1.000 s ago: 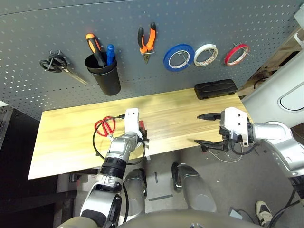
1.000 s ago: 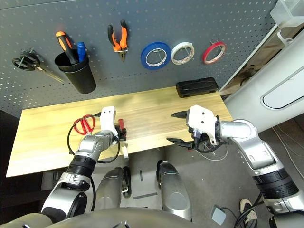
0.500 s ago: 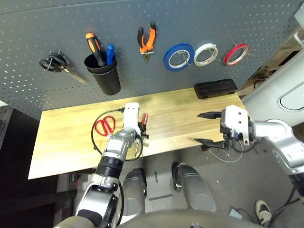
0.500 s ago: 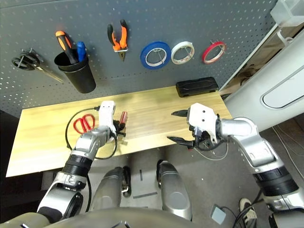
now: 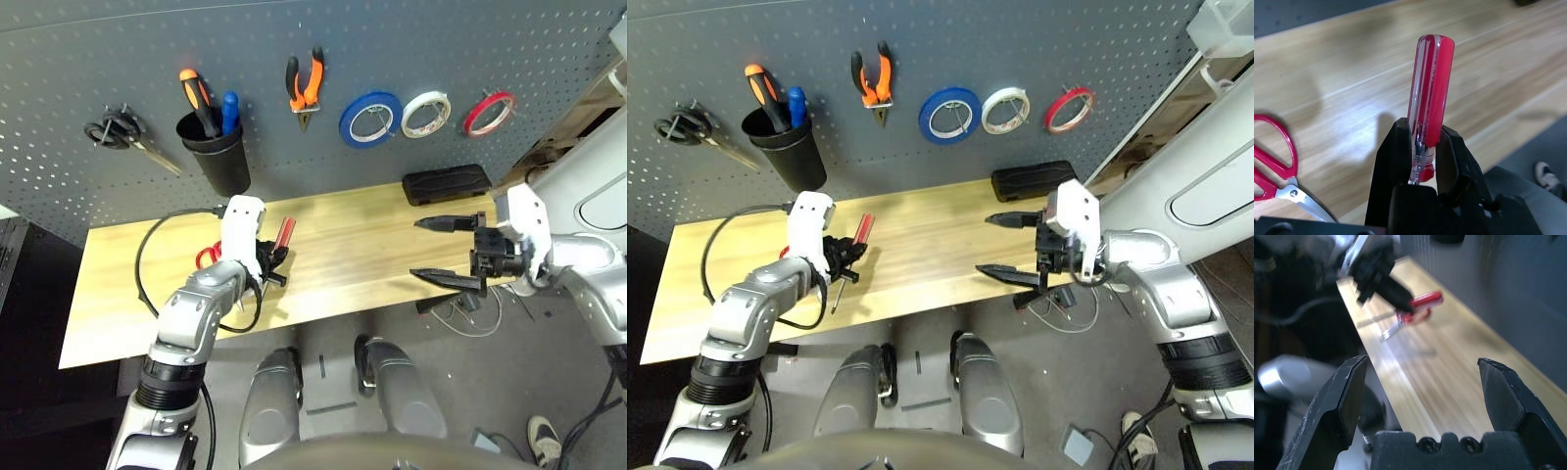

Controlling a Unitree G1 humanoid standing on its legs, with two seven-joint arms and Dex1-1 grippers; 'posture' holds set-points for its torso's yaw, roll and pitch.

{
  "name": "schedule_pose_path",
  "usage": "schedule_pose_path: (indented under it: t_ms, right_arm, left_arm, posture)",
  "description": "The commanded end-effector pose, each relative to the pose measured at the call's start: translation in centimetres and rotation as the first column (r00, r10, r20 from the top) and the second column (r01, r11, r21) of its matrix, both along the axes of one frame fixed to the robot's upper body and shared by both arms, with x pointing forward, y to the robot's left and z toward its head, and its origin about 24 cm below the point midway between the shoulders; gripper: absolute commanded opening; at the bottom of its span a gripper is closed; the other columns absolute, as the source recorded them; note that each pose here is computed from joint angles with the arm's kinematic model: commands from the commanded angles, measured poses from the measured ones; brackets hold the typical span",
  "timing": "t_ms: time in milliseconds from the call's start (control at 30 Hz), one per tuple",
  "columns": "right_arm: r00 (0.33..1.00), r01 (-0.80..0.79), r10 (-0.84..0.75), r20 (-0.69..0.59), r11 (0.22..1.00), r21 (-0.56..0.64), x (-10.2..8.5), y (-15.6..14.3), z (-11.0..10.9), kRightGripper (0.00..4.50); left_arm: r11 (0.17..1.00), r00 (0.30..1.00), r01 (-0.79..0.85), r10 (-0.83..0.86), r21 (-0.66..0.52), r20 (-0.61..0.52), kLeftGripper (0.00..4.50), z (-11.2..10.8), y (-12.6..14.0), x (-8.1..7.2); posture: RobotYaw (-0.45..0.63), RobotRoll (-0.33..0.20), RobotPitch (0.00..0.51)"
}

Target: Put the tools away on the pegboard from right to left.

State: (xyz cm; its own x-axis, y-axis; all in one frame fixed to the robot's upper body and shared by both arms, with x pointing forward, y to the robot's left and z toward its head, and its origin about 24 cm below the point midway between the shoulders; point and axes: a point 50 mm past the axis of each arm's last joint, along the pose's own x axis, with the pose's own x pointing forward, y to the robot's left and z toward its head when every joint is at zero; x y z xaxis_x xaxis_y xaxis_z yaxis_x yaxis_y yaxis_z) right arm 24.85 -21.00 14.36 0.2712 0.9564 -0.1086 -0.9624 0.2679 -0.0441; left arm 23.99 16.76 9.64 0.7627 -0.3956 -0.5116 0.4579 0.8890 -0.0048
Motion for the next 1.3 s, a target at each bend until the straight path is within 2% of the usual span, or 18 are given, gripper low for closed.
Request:
schedule_pose_path:
  t_ms: [33, 200, 367, 533, 800, 1033, 1300]
  right_arm:
    - [1.0, -0.015, 0.014, 0.022, 0.998, 0.054, 0.0, -0.4, 1.6, 4.5]
    - [0.999, -0.02, 0.018, 0.028, 0.997, 0.077, 0.4, -0.7, 2.4, 4.5]
    - [0.999, -0.029, 0.026, 0.036, 0.995, 0.096, 0.7, -0.4, 2.7, 4.5]
    - [0.998, -0.034, 0.028, 0.05, 0.993, 0.115, 1.0, -0.3, 3.3, 4.5]
    - [0.998, -0.027, 0.02, 0.063, 0.993, 0.116, 1.2, -0.7, 3.8, 4.5]
    - [0.998, -0.018, 0.01, 0.07, 0.993, 0.117, 1.3, -0.8, 3.8, 4.5]
    - [0.997, -0.011, 0.001, 0.084, 0.992, 0.126, 1.5, -0.9, 3.9, 4.5]
  left_arm:
    - [0.997, 0.997, 0.064, -0.061, -0.047, 0.052, 0.81, 1.9, 0.3, -1.0]
    - [0.988, 0.988, 0.124, -0.114, -0.094, 0.105, 0.81, 4.2, 1.2, -1.8]
    - [0.948, 0.965, 0.171, -0.107, -0.266, 0.24, 0.81, 8.0, 2.7, -1.5]
    - [0.912, 0.936, 0.211, -0.085, -0.351, 0.341, 0.81, 11.2, 4.1, -1.1]
    - [0.852, 0.913, 0.27, -0.078, -0.449, 0.401, 0.81, 13.9, 5.7, -1.3]
    - [0.78, 0.875, 0.25, 0.073, -0.574, 0.479, 0.81, 15.9, 7.5, -1.1]
    - [0.692, 0.776, 0.172, 0.343, -0.701, 0.53, 0.81, 17.9, 9.3, 0.6]
  posture:
    - [-0.01, 0.0, 0.113]
    - [0.0, 0.0, 0.105]
    - [0.01, 0.0, 0.099]
    - [0.02, 0.0, 0.095]
    - [0.01, 0.0, 0.095]
    - [0.02, 0.0, 0.094]
    - [0.01, 0.0, 0.097]
